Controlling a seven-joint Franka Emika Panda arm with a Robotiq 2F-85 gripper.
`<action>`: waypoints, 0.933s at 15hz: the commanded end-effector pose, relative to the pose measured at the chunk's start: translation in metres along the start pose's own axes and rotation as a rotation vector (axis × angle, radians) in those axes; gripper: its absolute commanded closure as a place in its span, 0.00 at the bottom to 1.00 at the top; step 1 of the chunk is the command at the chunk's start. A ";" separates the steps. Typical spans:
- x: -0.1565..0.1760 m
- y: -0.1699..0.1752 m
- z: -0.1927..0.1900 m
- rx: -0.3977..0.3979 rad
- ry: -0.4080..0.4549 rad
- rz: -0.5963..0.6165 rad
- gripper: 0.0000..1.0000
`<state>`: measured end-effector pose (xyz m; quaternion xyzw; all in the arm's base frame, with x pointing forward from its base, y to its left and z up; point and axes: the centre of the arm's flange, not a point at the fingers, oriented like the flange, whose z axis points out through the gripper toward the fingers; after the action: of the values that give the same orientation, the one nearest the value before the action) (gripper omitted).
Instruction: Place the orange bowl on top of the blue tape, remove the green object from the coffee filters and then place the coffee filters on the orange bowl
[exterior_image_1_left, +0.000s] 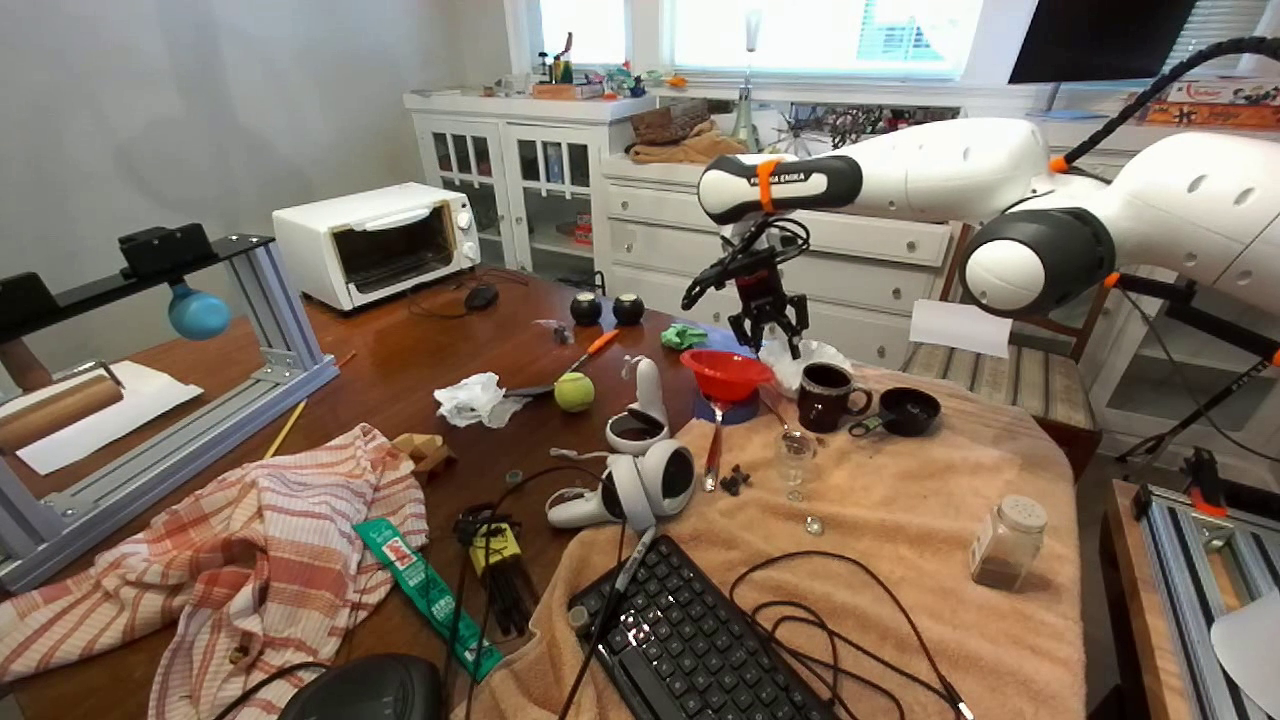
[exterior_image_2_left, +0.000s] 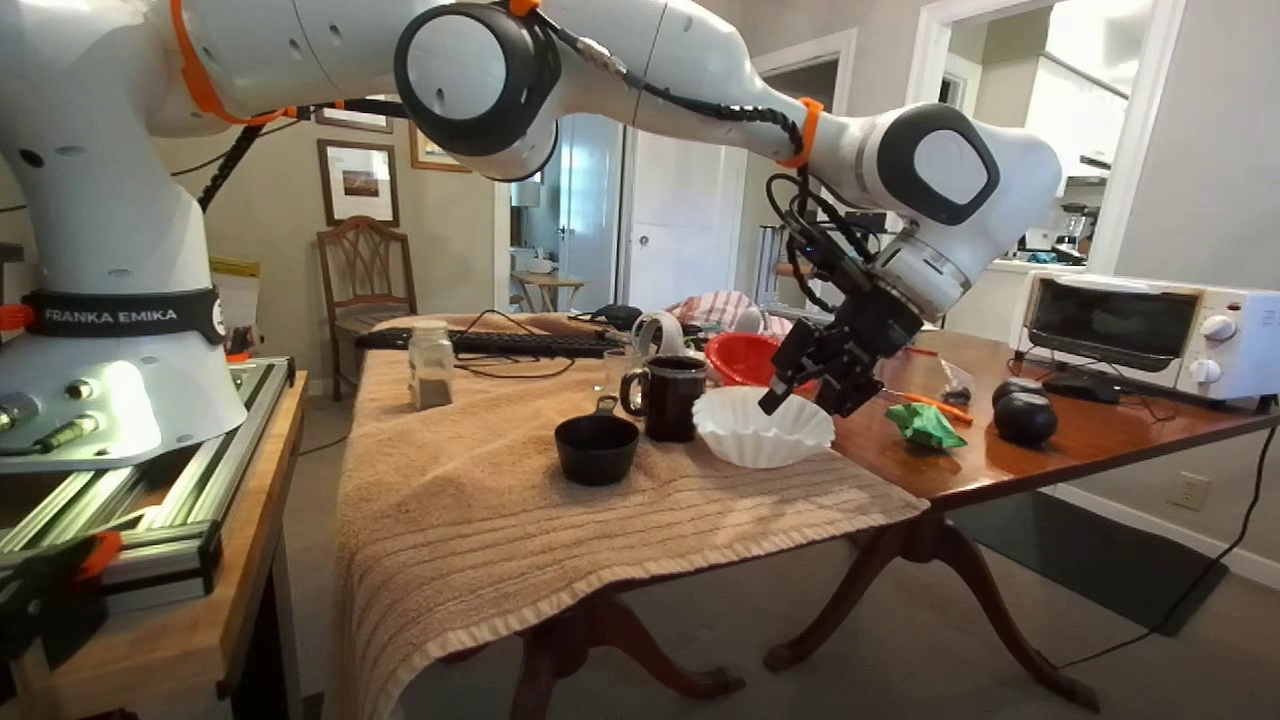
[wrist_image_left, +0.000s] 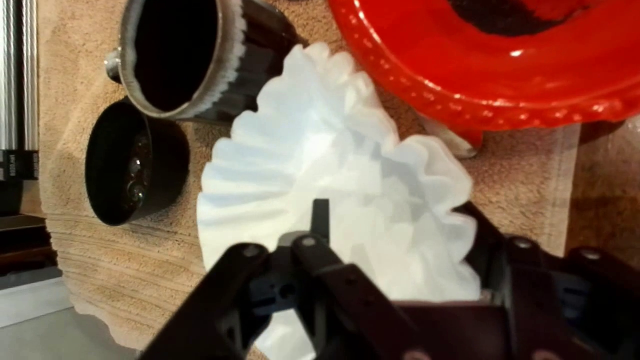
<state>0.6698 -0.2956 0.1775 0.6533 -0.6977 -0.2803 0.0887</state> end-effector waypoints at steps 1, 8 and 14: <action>-0.014 0.028 0.025 0.014 0.053 -0.016 0.67; -0.016 0.030 0.020 0.016 0.085 0.006 1.00; -0.025 0.075 -0.023 0.025 0.184 0.156 1.00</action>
<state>0.6739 -0.3038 0.2034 0.6416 -0.7179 -0.2331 0.1368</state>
